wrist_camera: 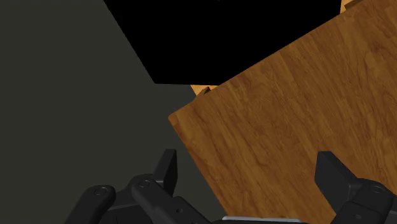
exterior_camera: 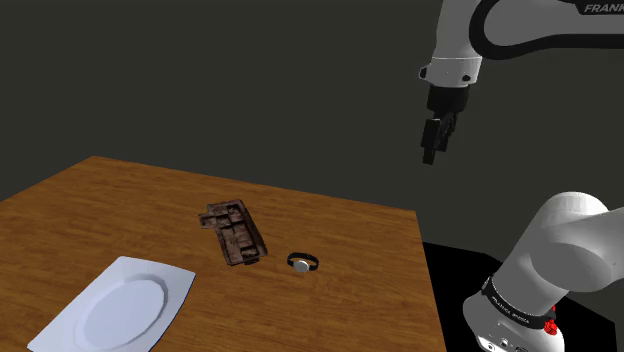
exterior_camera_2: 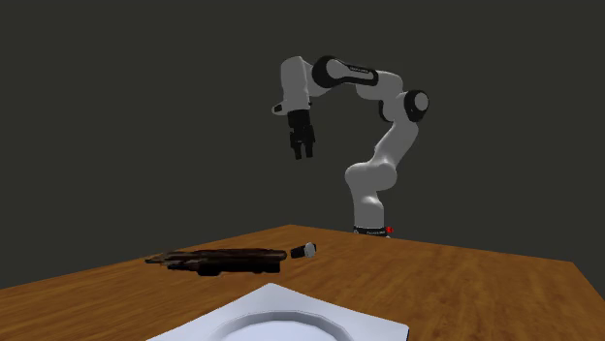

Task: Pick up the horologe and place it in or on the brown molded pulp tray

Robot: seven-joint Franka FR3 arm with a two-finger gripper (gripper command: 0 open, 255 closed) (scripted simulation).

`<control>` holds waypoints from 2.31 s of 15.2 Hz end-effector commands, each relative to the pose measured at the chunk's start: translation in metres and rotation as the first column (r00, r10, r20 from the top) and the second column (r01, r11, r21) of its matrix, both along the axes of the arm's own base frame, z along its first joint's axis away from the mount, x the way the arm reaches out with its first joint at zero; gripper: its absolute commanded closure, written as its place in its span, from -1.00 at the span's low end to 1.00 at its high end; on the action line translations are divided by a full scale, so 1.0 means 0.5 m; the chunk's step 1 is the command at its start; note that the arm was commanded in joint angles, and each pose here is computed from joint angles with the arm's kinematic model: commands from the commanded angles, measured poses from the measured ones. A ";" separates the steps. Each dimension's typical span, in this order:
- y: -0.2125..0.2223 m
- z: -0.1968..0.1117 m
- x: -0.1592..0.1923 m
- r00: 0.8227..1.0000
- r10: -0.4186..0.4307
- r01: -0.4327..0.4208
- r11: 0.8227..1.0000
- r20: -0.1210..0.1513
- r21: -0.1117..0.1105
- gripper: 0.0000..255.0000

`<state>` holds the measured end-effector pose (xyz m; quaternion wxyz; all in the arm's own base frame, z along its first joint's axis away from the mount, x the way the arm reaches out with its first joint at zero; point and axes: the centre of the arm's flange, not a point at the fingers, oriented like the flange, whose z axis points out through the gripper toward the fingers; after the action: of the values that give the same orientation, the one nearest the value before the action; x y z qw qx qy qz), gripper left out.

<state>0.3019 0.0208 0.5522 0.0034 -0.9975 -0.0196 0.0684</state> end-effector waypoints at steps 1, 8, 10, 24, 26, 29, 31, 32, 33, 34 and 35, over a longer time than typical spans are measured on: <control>0.000 0.000 0.000 1.000 0.000 0.000 1.000 0.000 0.000 -1.00; 0.121 -0.097 0.079 0.992 0.127 -0.128 0.990 0.022 0.055 -1.00; 0.158 -0.123 0.099 0.986 0.163 -0.165 0.984 0.030 0.070 -1.00; 0.446 -0.286 0.201 0.911 0.401 -0.412 0.896 0.098 0.167 -1.00; 0.491 -0.306 0.210 0.895 0.432 -0.445 0.877 0.109 0.179 -1.00; 0.558 -0.335 0.220 0.869 0.478 -0.494 0.847 0.127 0.196 -1.00; 0.564 -0.347 0.220 0.868 0.480 -0.497 0.845 0.128 0.197 -1.00; 0.566 -0.357 0.218 0.868 0.480 -0.497 0.845 0.128 0.197 -1.00; 0.568 -0.367 0.217 0.868 0.480 -0.497 0.845 0.128 0.197 -1.00; 0.570 -0.378 0.216 0.868 0.480 -0.497 0.845 0.128 0.197 -1.00; 0.571 -0.388 0.215 0.868 0.480 -0.497 0.845 0.128 0.197 -1.00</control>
<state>0.4106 0.3058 0.3640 0.0972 -0.9546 -0.2803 0.0276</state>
